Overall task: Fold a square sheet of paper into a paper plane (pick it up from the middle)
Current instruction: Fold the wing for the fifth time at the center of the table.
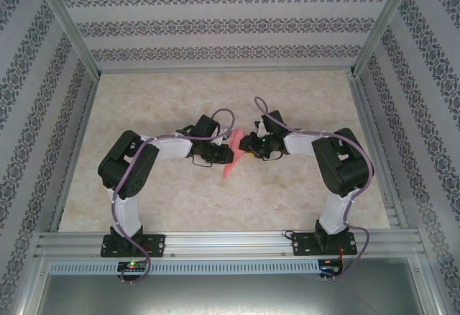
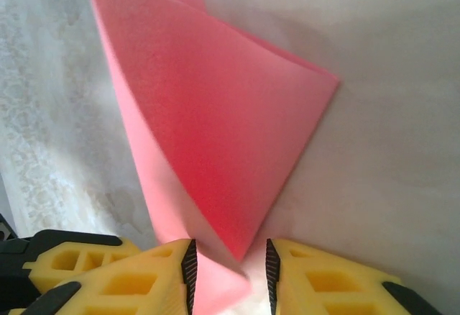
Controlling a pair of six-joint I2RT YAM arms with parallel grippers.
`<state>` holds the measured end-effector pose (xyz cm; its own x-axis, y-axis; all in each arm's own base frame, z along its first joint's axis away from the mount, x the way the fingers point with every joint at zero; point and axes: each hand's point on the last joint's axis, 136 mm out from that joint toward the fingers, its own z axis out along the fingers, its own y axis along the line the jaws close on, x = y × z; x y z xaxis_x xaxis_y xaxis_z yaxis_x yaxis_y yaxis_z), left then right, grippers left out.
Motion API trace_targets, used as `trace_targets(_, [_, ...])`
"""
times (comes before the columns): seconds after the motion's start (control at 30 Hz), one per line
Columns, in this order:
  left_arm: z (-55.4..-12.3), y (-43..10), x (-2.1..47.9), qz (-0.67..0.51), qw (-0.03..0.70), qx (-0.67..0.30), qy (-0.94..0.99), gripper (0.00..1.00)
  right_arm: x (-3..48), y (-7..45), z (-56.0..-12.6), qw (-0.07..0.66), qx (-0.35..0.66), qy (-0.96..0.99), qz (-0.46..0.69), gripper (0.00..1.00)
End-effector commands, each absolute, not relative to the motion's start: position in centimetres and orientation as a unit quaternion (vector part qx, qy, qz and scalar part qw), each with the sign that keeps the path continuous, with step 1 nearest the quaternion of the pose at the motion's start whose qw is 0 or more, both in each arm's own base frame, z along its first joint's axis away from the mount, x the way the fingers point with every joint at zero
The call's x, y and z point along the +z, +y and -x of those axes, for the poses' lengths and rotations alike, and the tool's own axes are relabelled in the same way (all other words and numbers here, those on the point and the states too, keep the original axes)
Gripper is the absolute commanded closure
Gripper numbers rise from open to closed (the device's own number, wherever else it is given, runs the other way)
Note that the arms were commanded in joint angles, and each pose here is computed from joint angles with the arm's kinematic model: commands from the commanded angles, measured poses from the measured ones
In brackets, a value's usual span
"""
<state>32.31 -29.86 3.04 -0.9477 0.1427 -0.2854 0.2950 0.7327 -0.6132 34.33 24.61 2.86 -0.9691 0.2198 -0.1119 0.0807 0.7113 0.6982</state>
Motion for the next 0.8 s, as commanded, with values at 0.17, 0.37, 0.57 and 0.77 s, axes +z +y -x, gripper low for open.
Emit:
trace_targets(0.17, [-32.4, -29.6, 3.4, -0.126, 0.119, -0.353, 0.92, 0.8, 3.7, 26.1, -34.3, 0.092, 0.398, 0.91, -0.07, 0.77])
trace_targets(0.37, [-32.4, -29.5, 3.7, -0.128, 0.121, -0.353, 0.919, 0.78, 4.1, 26.0, -34.4, 0.1, 0.397, 0.91, -0.067, 0.88])
trace_targets(0.57, [-31.9, -29.2, 4.5, -0.134, 0.125, -0.35, 0.919, 0.76, 3.5, 26.1, -34.8, 0.097, 0.393, 0.912, -0.067, 0.95])
trace_targets(0.77, [-30.9, -28.4, 4.9, -0.121, 0.127, -0.344, 0.923, 0.74, 2.7, 25.8, -34.7, 0.091, 0.375, 0.92, -0.066, 0.97])
